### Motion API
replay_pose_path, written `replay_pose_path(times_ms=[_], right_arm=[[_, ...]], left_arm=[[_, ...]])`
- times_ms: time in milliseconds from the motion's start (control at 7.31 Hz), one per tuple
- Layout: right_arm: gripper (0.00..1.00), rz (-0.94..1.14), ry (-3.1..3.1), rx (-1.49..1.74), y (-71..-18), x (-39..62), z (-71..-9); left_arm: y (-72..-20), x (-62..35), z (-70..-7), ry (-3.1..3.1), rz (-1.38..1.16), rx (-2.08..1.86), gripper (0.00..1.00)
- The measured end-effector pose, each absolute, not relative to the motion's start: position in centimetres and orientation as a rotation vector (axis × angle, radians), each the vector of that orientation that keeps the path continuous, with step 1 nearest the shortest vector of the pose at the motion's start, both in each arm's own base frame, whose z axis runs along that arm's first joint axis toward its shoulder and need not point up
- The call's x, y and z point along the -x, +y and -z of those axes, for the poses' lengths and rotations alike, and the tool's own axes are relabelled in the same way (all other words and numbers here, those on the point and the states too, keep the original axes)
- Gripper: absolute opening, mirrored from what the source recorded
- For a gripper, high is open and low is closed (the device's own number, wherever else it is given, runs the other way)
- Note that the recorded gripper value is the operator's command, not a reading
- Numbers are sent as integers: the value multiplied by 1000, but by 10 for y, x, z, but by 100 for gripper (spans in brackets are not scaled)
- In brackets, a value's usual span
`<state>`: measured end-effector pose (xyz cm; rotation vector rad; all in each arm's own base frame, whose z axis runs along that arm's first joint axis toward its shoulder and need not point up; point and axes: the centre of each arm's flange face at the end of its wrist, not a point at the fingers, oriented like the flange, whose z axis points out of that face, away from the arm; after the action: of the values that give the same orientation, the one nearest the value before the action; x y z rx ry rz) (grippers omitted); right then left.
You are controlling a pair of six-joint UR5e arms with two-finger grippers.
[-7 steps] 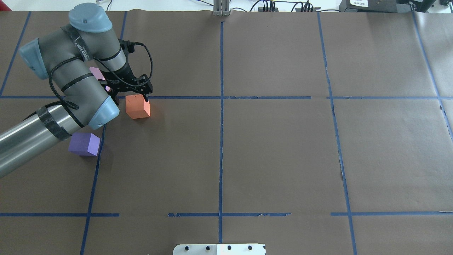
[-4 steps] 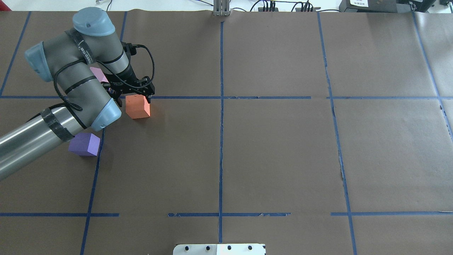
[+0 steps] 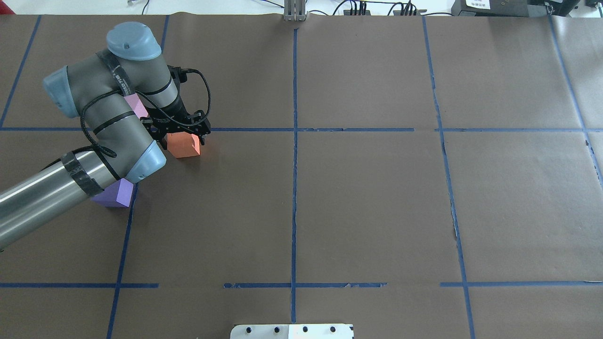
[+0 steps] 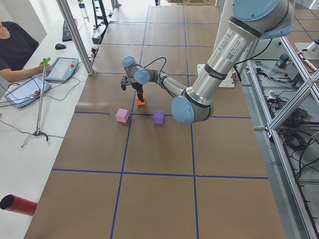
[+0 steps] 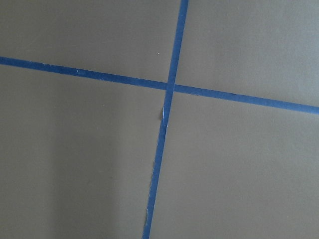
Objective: Arrange blocks in a line
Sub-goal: 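Lower the left gripper and close it on the orange cube, then lift the orange cube with the left gripper and carry it away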
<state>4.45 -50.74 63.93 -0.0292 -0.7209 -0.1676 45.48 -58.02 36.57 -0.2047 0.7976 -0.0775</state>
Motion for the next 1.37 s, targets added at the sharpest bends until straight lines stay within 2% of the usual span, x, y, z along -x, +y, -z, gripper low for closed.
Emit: replay_pose_path(times_ms=[137, 274, 547, 684, 821, 957, 1368], right_arm=[[100, 167, -721, 29, -507, -44, -639], [100, 167, -721, 29, -507, -44, -639], [100, 167, -721, 30, -507, -44, -639], [100, 167, -721, 30, -507, -44, -639], [100, 167, -721, 30, -507, -44, -639], [100, 167, -721, 30, -507, -44, -639], [100, 168, -721, 30, -507, -44, -639]], left_arm=[[-581, -455, -367, 800, 77, 200, 96], [-581, -455, -368, 800, 77, 198, 80], [-581, -455, -369, 798, 79, 199, 35], [-582, -454, -369, 798, 80, 198, 22], [-583, -452, -368, 799, 82, 196, 13], [-587, -446, -366, 802, 88, 189, 9], [-584, -402, -322, 810, 113, 160, 9]])
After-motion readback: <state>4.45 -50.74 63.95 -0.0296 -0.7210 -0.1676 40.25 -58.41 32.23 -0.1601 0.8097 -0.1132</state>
